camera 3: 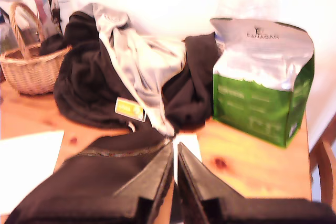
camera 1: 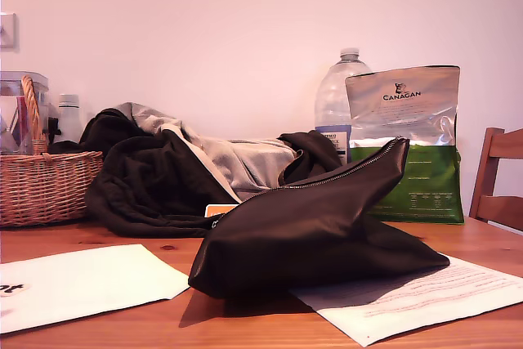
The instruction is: Open the zipper in the zip bag in front of you
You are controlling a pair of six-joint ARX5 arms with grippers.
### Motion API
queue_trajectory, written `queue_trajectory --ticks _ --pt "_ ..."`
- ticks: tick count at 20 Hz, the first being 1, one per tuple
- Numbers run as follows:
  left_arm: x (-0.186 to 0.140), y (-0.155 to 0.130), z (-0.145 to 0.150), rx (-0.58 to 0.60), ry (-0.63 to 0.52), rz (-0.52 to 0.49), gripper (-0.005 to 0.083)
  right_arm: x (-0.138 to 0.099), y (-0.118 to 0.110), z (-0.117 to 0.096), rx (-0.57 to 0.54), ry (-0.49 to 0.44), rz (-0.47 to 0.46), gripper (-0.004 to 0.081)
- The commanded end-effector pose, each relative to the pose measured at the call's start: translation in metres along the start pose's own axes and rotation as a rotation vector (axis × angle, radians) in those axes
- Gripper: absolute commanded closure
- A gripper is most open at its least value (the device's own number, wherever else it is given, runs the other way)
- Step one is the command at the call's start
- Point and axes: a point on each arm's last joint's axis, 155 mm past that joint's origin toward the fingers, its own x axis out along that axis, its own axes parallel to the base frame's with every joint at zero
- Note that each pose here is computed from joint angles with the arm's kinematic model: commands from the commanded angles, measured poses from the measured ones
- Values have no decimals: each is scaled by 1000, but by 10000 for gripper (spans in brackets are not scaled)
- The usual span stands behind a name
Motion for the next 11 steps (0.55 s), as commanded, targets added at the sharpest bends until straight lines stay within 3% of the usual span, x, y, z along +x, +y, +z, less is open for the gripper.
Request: queue_trajectory --ticks 1,7,11 --pt "0 1 -8 -7 24 5 797 2 0 -12 1 40 -1 780" --pt "-3 -1 -31 -19 115 0 797 -3 1 -55 14 213 0 780" --pt "-5 -2 -47 -27 179 -3 797 -3 1 -54 14 208 0 780"
